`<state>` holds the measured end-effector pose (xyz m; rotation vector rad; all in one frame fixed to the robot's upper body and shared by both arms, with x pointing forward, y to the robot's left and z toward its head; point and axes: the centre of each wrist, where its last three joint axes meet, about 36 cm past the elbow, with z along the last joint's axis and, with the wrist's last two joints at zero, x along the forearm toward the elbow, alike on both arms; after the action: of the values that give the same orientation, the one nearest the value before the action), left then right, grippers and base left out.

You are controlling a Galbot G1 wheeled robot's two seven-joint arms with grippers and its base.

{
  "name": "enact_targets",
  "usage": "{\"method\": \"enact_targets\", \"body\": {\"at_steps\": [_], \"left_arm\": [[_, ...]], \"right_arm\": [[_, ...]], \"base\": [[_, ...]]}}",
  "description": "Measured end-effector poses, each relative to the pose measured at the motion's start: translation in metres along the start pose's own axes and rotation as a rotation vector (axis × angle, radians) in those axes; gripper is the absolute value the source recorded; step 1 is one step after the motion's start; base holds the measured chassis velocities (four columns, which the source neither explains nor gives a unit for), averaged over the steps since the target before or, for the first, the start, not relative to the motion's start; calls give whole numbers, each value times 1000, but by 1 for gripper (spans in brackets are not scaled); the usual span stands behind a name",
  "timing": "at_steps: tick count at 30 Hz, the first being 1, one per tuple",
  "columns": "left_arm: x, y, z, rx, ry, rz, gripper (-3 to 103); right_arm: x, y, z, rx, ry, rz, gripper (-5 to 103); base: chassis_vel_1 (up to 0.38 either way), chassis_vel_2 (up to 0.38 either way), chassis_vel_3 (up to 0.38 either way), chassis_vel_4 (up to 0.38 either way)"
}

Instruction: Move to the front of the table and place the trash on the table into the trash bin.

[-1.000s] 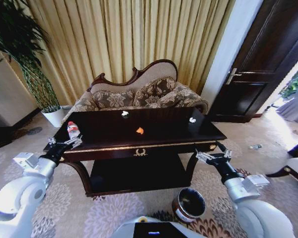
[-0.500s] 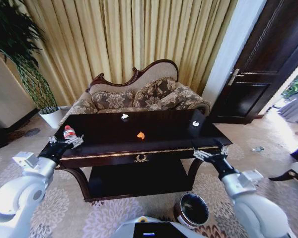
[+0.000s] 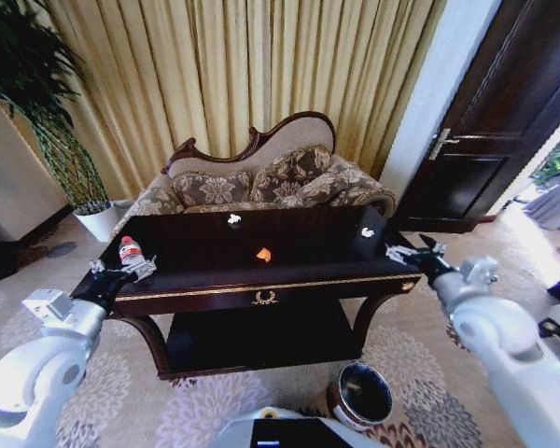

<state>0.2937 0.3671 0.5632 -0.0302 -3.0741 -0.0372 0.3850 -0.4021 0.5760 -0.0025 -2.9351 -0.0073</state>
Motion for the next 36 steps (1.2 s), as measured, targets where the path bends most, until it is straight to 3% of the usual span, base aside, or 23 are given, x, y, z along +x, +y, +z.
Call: {"method": "enact_targets", "body": {"at_steps": [12,21,36], "left_arm": [[-4,-2,11,-9,29,-15,100],[-6,2,15,-14,46,-24,100],[-11,0,21,-8,49,-22,100]], "right_arm": [[-80,1,-16,-75,76,-58,100],[-139,30,-1,-65,130,-45,100],[-152,14,-4,-14,208,45,100]], "base": [[0,0,0,0],[0,0,0,0],[0,0,0,0]]}}
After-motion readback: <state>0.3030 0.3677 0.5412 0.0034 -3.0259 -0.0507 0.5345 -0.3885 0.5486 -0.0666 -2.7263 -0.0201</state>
